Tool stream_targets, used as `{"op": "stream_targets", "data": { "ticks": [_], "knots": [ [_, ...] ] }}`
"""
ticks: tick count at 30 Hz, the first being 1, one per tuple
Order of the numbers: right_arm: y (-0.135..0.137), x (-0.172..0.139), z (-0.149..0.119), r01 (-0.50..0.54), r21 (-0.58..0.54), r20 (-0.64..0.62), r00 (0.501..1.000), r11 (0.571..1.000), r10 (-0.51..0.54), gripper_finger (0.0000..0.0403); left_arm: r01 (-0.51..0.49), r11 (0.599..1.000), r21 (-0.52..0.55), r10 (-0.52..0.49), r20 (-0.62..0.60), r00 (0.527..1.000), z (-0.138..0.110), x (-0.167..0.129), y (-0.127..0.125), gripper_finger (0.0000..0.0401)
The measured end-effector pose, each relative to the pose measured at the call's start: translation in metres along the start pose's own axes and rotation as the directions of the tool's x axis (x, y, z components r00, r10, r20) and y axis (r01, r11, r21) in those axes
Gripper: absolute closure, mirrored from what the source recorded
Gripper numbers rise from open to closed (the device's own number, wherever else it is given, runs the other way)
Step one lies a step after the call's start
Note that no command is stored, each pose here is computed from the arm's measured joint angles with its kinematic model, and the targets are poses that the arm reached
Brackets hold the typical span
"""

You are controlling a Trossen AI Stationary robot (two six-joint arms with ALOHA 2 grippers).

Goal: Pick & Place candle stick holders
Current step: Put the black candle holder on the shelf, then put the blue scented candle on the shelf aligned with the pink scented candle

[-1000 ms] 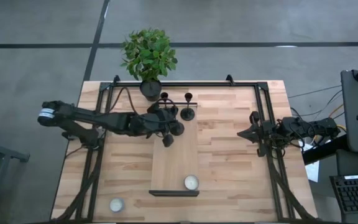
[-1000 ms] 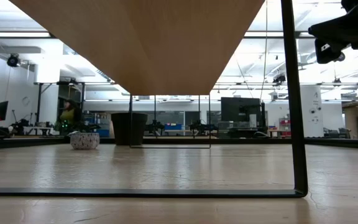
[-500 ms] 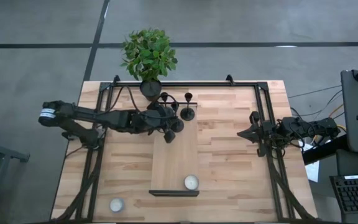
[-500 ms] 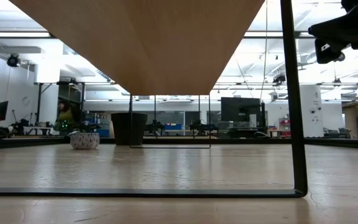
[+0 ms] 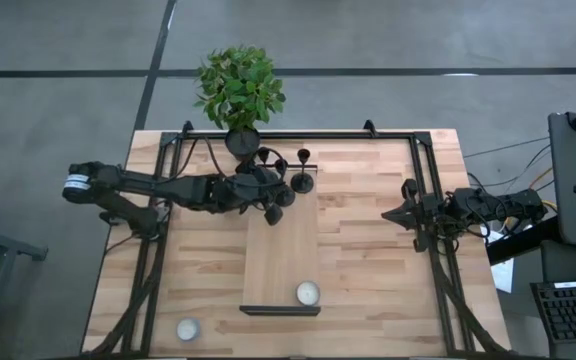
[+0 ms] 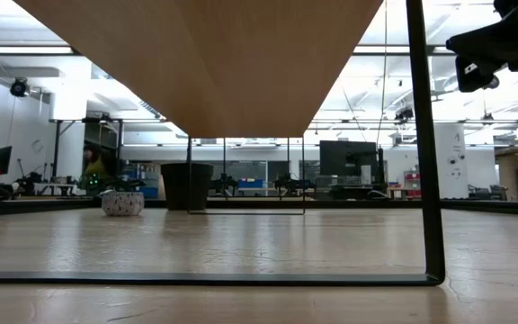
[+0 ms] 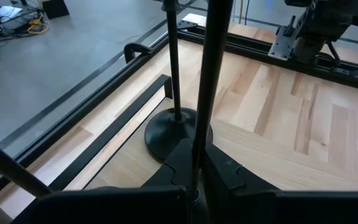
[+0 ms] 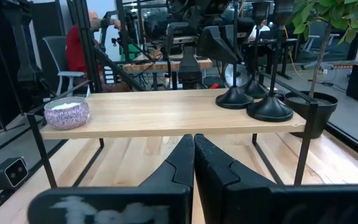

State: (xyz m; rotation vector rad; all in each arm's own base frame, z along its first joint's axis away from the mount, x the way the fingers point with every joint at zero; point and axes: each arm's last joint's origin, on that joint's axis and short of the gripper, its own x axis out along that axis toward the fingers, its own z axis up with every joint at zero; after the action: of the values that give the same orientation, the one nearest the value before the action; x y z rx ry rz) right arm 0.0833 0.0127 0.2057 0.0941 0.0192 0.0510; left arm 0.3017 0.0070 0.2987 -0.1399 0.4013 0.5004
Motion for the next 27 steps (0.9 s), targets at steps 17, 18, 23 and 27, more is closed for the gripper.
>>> {"op": "stream_targets", "data": {
  "ticks": [17,18,23,27],
  "knots": [
    [0.0000,0.0000,0.0000,0.000,0.000,0.000,1.000,1.000,0.000,0.0394,0.028,0.998,-0.063,-0.029,-0.008,1.000,-0.0011,0.0001,-0.0010,0.0358],
    [0.0000,0.0000,0.0000,0.001,0.000,0.000,1.000,1.000,-0.001,0.0394,0.028,0.998,-0.064,-0.029,-0.009,1.000,-0.0012,0.0001,-0.0010,0.0351],
    [0.0000,0.0000,0.0000,0.000,0.000,0.000,1.000,1.000,0.000,0.0394,0.045,0.997,-0.062,-0.046,-0.017,0.999,-0.0018,-0.0002,-0.0020,0.0317],
    [0.0000,0.0000,0.0000,0.000,0.000,0.000,1.000,1.000,0.000,0.0394,0.100,0.994,-0.054,-0.102,-0.036,0.994,-0.0019,-0.0034,-0.0032,0.0306]
  ]
}}
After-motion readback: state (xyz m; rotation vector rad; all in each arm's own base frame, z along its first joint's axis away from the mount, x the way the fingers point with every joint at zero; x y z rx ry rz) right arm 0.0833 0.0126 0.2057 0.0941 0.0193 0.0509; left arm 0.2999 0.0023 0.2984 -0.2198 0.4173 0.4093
